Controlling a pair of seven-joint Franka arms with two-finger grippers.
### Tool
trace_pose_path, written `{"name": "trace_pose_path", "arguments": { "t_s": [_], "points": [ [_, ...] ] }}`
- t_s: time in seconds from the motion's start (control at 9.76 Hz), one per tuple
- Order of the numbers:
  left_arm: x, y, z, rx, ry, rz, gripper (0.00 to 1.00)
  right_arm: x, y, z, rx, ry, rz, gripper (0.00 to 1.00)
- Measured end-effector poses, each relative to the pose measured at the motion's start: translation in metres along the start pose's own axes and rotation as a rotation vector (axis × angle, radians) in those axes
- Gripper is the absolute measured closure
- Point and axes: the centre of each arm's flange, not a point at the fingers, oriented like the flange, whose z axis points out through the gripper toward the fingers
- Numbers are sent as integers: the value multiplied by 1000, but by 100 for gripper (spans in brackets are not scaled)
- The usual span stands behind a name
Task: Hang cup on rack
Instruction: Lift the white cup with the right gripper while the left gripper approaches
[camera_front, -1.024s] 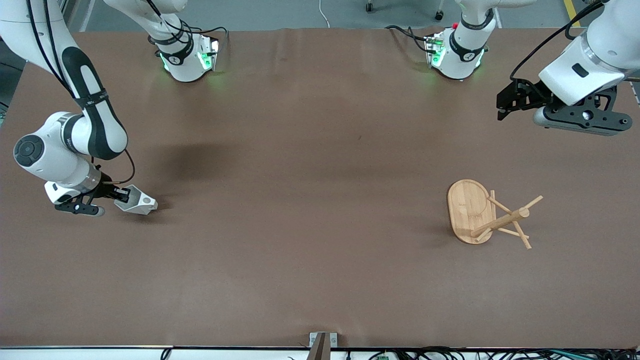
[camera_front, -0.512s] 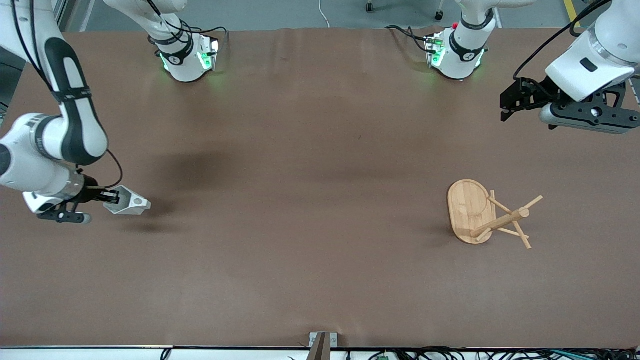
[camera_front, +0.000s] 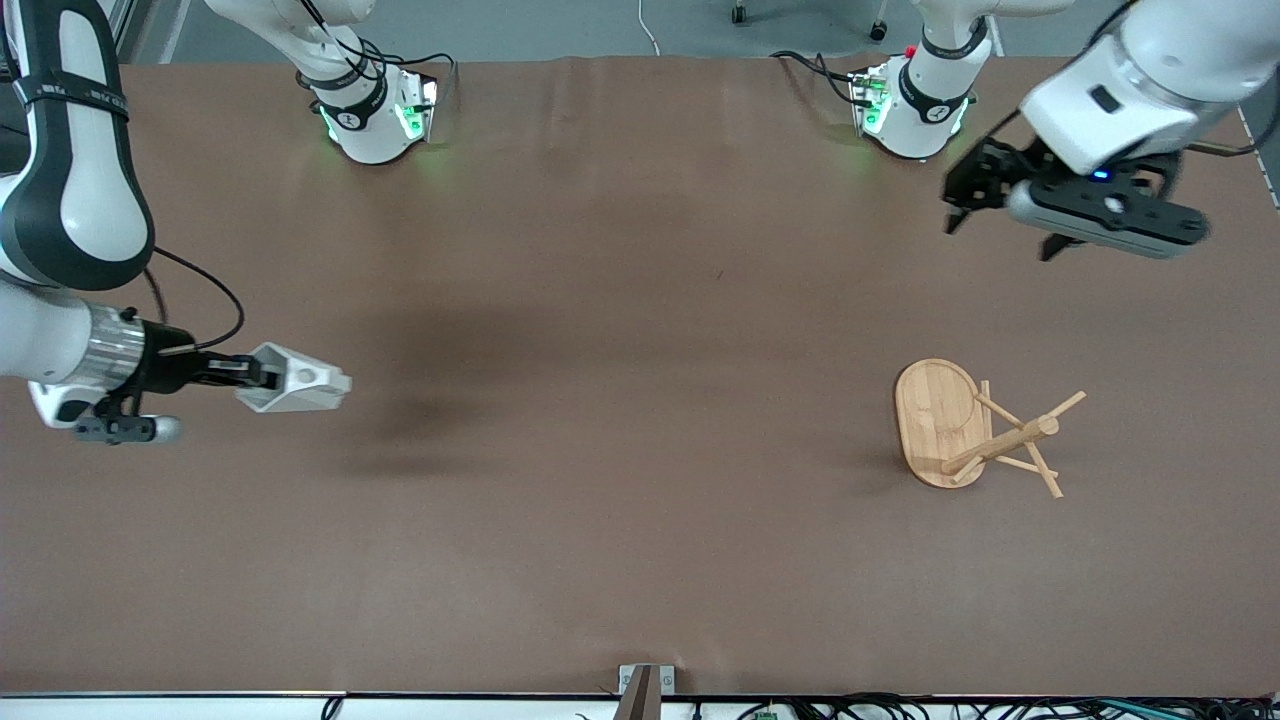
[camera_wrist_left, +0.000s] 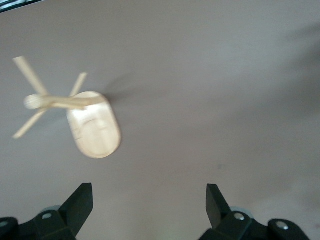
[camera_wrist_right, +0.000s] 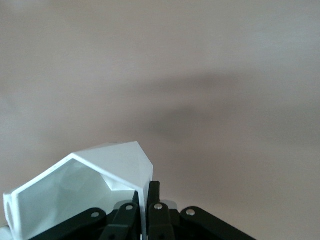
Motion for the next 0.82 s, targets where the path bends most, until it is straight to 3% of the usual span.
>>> {"name": "trace_pose_path", "arguments": {
  "t_s": [0.41,0.82],
  "points": [
    [11,104,24,-169,46,260,0,-14,-74,59,391,-93,11,96],
    [32,190,59,-304,187,445,0,-45,-137,106,678,-162,-56,96]
  ]
}}
